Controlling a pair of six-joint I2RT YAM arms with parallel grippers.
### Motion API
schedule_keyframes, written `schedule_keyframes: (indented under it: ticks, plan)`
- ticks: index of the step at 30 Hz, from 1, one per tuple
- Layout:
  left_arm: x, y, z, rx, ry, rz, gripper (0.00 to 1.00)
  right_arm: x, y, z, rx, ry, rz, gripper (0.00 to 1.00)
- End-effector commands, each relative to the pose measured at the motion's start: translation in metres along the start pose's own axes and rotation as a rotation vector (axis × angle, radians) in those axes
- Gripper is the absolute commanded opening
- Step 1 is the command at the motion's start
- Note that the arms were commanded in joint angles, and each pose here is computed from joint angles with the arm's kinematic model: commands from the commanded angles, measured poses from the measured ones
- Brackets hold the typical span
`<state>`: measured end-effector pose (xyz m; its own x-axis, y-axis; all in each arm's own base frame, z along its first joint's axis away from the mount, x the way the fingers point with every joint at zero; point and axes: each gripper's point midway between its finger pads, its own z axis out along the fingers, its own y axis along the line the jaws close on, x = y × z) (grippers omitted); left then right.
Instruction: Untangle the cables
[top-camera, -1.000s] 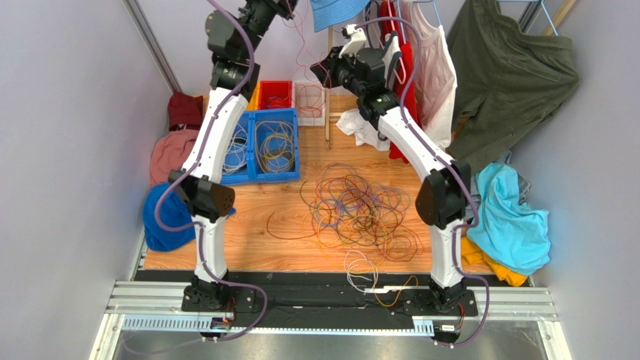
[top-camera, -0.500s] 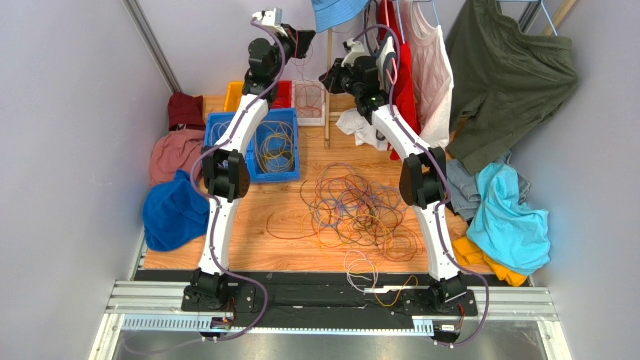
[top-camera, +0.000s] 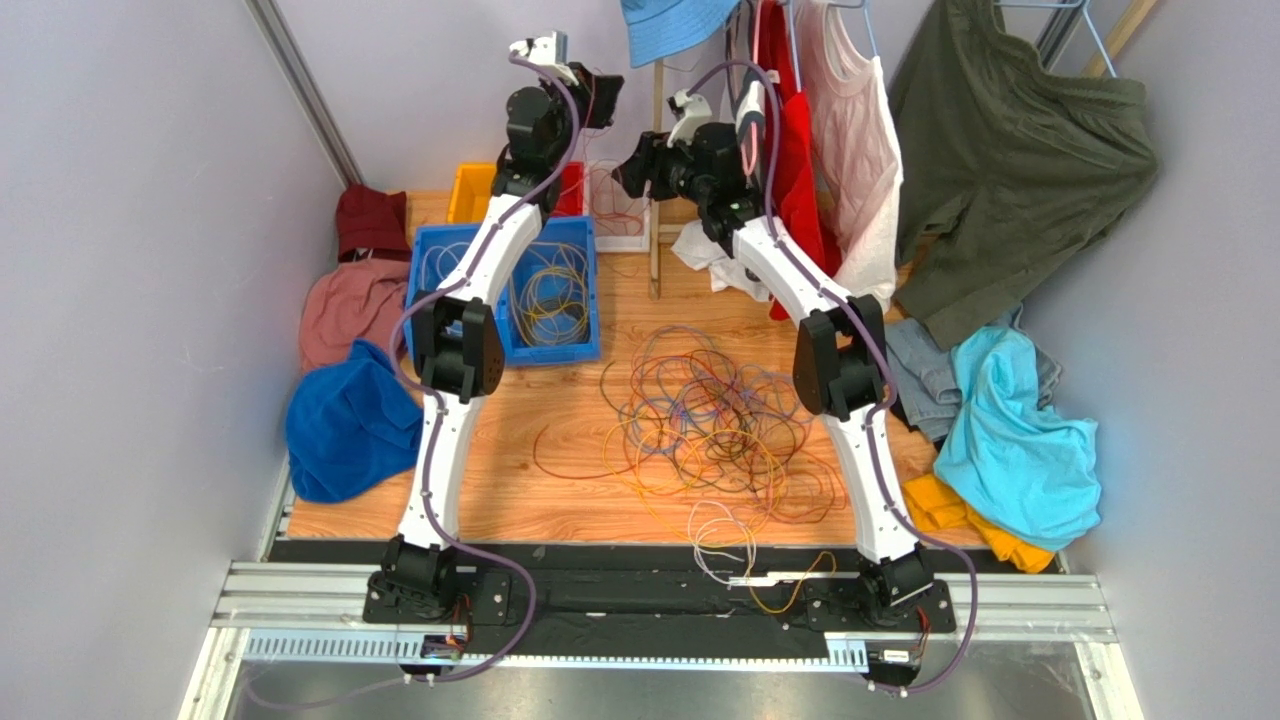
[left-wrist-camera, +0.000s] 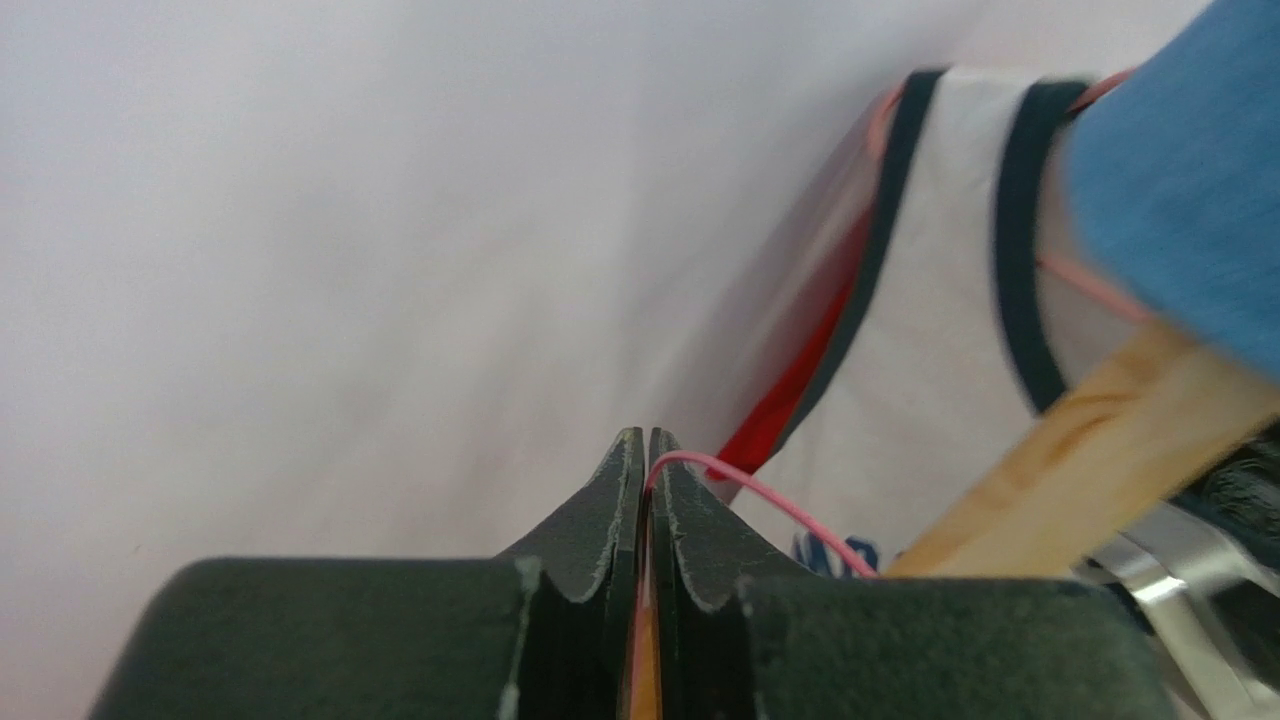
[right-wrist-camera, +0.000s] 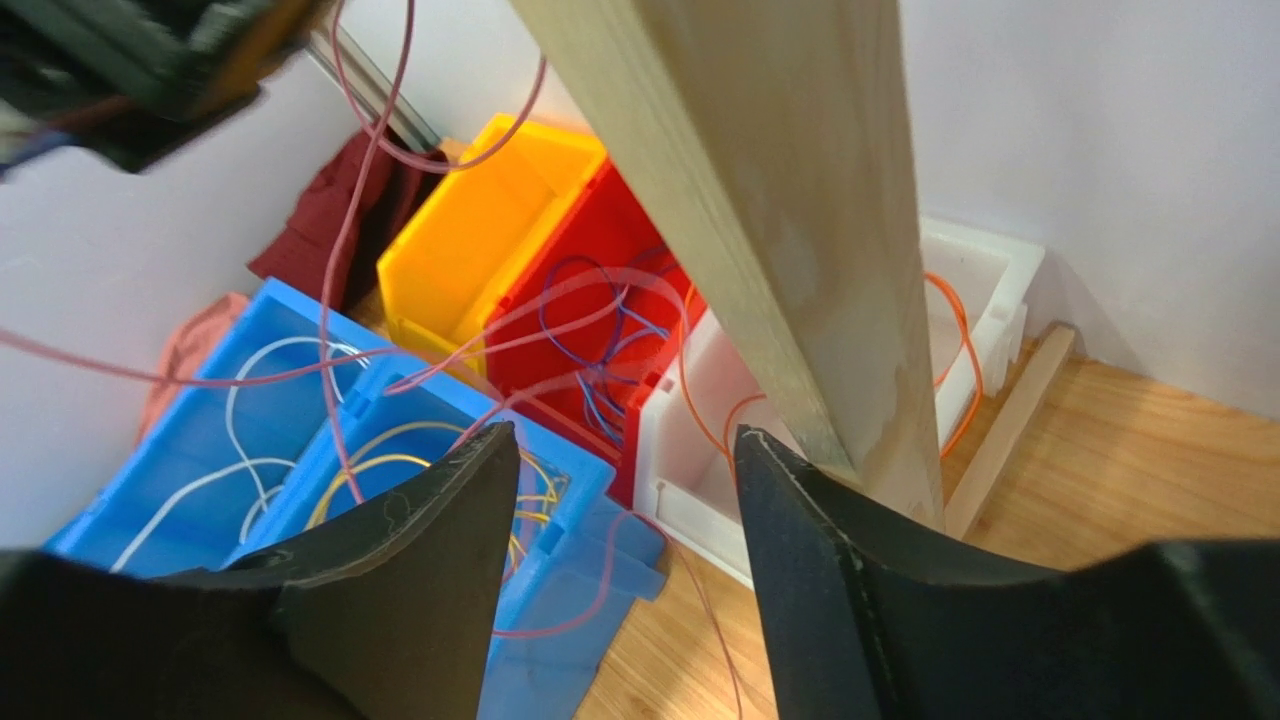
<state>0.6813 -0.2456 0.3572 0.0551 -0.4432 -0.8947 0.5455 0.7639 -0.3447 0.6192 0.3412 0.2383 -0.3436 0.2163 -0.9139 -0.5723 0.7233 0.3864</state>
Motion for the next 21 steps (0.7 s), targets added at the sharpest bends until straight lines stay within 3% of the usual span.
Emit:
schedule_keyframes:
  ticks: [1,4,7,14,21]
  plan:
    - [0.037,0.033,-0.006,-0.102,0.089,0.003,0.29,0.042,-0.015,0.002,0.069,0.087,0.004,0.62]
    - [0.044,0.039,-0.011,-0.143,0.138,0.011,0.49,0.052,-0.018,-0.002,0.103,0.104,0.007,0.63]
    - [0.051,0.045,-0.017,-0.183,0.182,0.013,0.54,0.061,-0.02,-0.009,0.122,0.106,0.033,0.63]
    - [0.066,0.051,-0.032,-0.24,0.267,-0.009,0.55,0.049,-0.012,-0.03,0.146,0.047,0.049,0.61]
    - [0.07,0.046,-0.041,-0.235,0.302,-0.008,0.52,0.005,0.044,-0.043,0.029,-0.051,0.034,0.6]
